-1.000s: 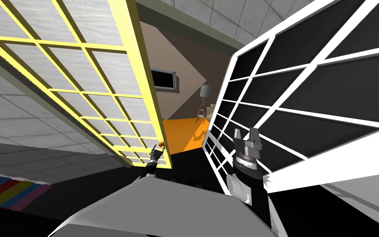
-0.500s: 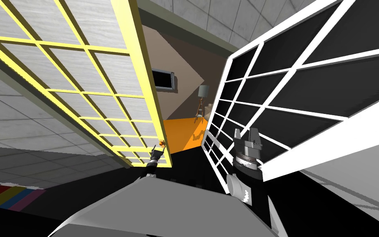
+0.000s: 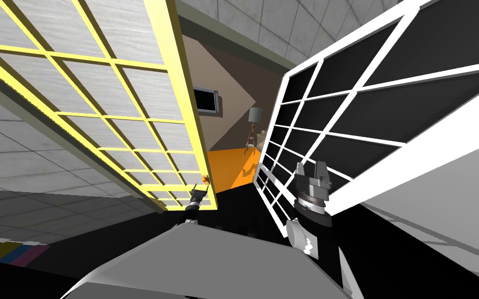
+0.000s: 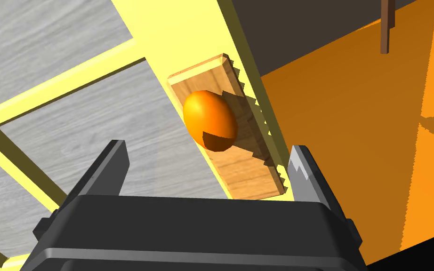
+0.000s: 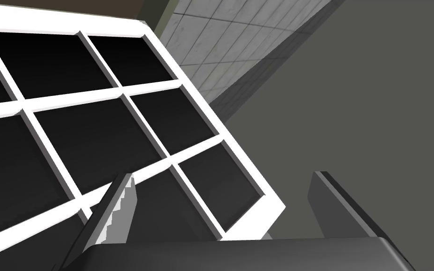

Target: Pull the door open

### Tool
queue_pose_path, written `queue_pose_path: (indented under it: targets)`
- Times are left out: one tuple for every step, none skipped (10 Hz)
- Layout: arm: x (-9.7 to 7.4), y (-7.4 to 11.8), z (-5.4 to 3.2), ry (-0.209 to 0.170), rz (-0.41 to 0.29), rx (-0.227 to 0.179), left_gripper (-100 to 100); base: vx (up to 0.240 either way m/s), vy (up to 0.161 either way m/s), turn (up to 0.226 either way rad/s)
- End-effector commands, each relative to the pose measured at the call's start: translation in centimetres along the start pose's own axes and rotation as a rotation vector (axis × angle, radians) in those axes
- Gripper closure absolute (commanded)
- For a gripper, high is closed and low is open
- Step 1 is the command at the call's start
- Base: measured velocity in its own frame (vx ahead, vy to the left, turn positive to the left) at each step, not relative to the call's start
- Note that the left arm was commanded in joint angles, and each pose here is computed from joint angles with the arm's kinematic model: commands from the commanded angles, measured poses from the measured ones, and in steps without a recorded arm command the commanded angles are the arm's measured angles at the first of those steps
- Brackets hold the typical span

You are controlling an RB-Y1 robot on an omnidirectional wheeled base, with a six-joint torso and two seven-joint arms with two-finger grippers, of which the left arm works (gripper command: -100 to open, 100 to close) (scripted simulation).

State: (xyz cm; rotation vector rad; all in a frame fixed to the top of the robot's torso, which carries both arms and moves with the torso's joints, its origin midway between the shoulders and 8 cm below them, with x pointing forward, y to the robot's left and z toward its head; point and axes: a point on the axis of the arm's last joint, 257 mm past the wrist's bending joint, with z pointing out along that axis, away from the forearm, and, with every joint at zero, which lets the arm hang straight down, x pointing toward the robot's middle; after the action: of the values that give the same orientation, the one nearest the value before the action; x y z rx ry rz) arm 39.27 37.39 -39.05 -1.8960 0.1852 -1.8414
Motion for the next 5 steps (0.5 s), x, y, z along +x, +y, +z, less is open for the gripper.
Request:
queue_pose_path:
  targets:
    - [-0.06, 0.08, -0.08, -0.005, -0.064, 0.002, -100, -0.06, 0.02, -0.053]
    - [-0.06, 0.08, -0.08, -0.005, -0.069, 0.002, -100, -0.045, 0.019, -0.034]
    - [-0.12, 0.14, -0.14, -0.008, -0.12, 0.004, -100, -0.044, 0.015, -0.057]
    - [-0.18, 0.21, -0.2, -0.012, -0.157, 0.005, -100, -0.075, 0.027, -0.088]
    - [-0.18, 0.21, -0.2, -0.012, -0.17, 0.005, -100, -0.061, 0.021, -0.041]
